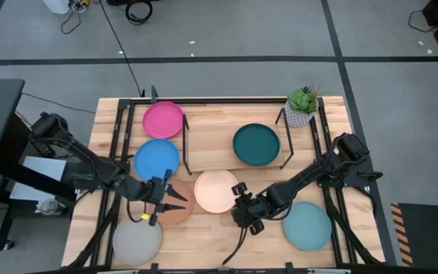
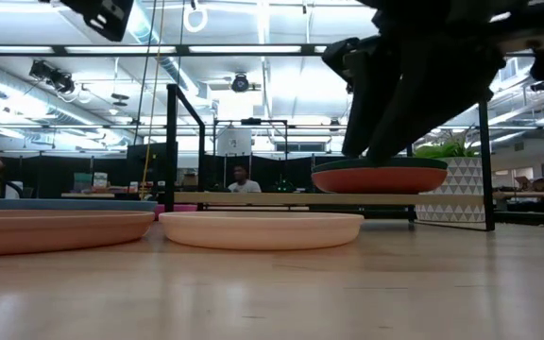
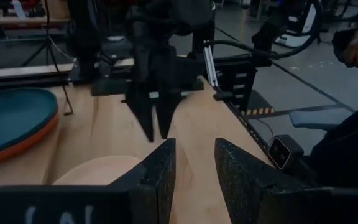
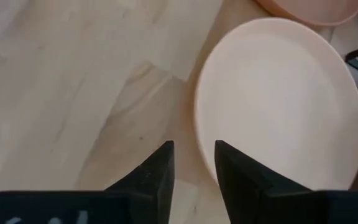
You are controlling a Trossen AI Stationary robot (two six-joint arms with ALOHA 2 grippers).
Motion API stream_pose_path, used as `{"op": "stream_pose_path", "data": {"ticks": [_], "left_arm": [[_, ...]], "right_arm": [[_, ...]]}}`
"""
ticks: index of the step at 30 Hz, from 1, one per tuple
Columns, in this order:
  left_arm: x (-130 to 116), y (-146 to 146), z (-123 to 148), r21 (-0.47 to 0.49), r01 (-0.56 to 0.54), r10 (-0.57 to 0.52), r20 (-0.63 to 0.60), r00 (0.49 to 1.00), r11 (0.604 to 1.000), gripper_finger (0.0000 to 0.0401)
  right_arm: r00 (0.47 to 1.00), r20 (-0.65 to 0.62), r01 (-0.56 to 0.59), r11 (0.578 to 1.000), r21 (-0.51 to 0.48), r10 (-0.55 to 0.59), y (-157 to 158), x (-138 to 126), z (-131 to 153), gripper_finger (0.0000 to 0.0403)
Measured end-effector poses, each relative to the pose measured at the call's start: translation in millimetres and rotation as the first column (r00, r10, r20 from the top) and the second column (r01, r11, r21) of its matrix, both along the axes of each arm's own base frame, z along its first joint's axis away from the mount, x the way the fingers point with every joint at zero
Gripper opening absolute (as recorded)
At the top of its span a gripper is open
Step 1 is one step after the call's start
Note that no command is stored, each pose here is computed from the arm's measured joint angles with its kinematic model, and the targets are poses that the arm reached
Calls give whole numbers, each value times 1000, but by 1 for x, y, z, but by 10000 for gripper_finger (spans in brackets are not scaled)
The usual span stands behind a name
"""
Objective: Place and stack plates onto a shelf
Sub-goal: Put the light orange plate on the shelf
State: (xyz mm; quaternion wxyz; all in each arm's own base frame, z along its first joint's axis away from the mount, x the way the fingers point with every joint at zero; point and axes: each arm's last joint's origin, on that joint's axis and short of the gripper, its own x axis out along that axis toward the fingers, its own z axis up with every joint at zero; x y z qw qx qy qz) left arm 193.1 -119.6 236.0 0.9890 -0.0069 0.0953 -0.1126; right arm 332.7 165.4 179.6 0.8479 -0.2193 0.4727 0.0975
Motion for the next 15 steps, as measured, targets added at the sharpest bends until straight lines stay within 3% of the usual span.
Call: {"op": "stream_pose_path", "data": {"ticks": [7,15], "left_arm": [[9,-6,0,-66,-18,15,-40,999,998,119],[8,-6,-7,-85,-42,31,-122,992,996,119]], "right_arm": [[999,27,-29,999,-20,29,-10,4,-7,150],[999,22,-29,999,-16,29,-28,3,-25,145]]}}
